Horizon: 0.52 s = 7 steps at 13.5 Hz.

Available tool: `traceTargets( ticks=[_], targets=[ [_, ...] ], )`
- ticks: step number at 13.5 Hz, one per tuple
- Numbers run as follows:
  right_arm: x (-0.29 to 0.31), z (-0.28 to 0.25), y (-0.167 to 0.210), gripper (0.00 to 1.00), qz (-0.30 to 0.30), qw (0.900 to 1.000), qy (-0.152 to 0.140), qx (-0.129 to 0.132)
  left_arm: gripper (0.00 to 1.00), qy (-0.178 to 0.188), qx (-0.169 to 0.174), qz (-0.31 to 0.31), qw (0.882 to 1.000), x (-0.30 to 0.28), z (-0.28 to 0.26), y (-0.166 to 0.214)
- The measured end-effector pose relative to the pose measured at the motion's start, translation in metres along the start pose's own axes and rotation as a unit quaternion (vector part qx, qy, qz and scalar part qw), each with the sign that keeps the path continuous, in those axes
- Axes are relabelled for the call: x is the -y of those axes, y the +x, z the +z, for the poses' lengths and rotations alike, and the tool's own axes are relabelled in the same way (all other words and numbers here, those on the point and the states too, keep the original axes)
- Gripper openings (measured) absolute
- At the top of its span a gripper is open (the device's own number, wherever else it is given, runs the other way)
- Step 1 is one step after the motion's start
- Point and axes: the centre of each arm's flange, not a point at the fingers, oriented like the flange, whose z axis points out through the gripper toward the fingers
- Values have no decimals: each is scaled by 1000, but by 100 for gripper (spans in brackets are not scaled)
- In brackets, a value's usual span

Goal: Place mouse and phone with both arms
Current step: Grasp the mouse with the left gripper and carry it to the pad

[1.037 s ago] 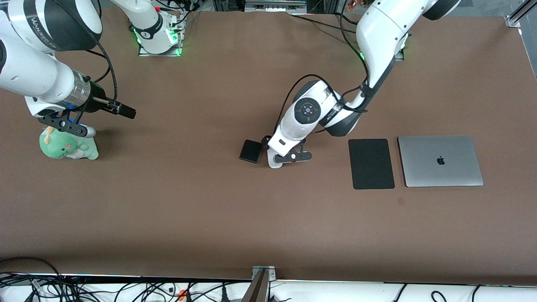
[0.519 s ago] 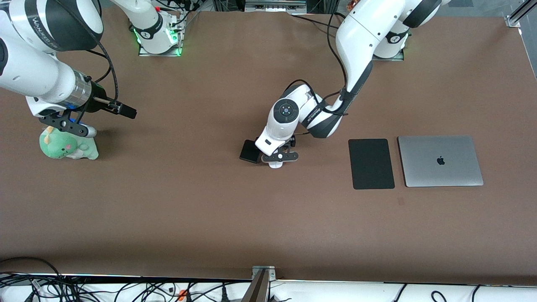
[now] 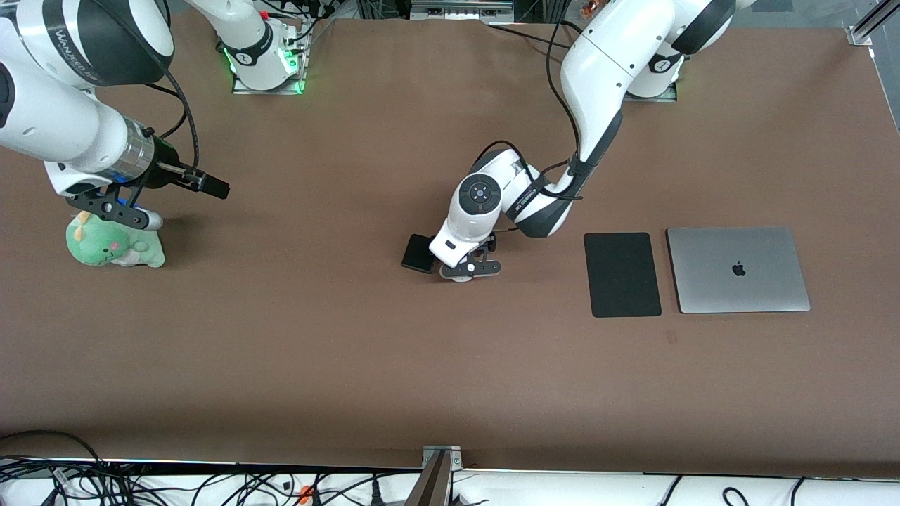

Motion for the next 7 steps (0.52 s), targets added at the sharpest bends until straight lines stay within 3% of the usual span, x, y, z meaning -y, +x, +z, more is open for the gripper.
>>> traceTargets(
  ticks=[2, 3, 5, 7],
  targets=[
    [0, 0, 0, 100, 0, 1000, 0, 0, 77, 1, -2, -1, 1000, 2, 1, 2],
    [1, 0, 0, 100, 0, 1000, 0, 0, 76, 1, -2, -2, 1000, 3, 2, 3],
    [1, 1, 0, 100, 0, 1000, 0, 1, 62, 0, -4, -2, 1000, 3, 1, 4],
    [1, 1, 0, 100, 0, 1000, -1, 1, 62, 0, -4, -2, 1000, 3, 1, 5]
  ],
)
